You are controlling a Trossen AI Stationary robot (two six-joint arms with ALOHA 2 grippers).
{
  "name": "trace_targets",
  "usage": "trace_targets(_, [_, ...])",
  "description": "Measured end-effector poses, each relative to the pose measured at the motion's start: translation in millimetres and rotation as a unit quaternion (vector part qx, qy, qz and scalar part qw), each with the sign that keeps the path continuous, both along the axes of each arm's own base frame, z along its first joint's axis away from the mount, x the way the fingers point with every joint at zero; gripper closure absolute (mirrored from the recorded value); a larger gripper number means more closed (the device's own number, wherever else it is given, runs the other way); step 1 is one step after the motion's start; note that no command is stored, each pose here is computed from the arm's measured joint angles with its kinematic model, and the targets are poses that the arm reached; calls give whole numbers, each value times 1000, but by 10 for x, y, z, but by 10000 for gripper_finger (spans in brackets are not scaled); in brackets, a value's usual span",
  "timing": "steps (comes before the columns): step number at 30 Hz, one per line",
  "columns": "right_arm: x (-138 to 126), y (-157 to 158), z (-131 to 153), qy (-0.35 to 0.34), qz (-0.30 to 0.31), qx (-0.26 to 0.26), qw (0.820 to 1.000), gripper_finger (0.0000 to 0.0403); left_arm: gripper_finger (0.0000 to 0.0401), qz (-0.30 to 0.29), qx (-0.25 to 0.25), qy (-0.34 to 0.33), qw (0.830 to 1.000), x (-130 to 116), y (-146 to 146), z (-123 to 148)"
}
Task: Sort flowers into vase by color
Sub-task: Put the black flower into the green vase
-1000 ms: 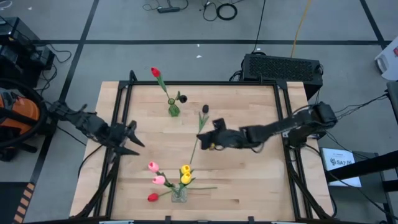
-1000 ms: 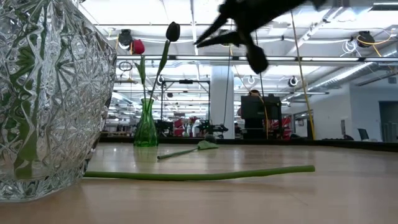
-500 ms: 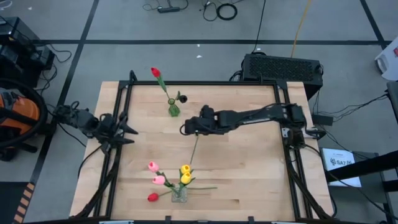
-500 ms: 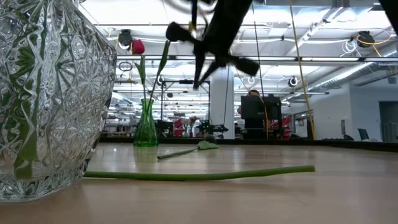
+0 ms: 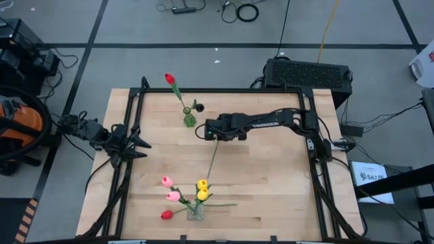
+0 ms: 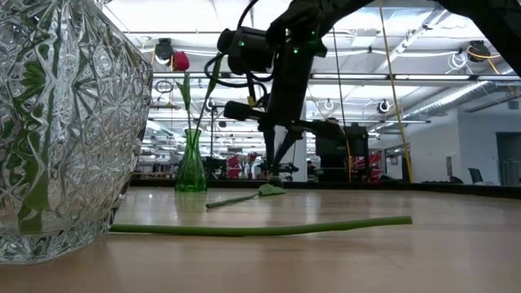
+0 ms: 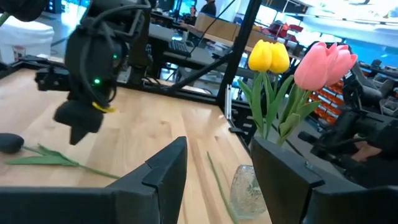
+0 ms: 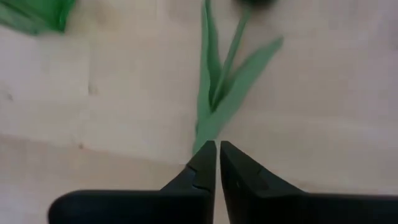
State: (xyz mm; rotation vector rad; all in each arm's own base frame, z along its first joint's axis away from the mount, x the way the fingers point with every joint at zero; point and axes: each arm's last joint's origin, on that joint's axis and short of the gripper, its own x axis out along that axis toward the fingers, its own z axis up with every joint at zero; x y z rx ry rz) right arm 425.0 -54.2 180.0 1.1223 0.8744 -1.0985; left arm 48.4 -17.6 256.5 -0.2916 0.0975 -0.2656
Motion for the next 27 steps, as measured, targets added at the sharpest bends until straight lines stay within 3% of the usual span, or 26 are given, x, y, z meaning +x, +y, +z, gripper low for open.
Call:
trace_targets(5, [25,-125,-14,-5,2,-41,999,341,216,0,-9,3,1000,0,0,-1])
trace_targets(15, [65,-214,-103,-7,12,-50,999,241,216,28,-6,3,1000,6,14,-5])
trace_targets(22, [74,-242,-151,1,10,-69,998,227,216,28,-6,3,1000,6,15,-5])
trace_targets(27, [136,-218,-443,18,19,-38,999,227,216,28,12,-1,1000,6,15,-6])
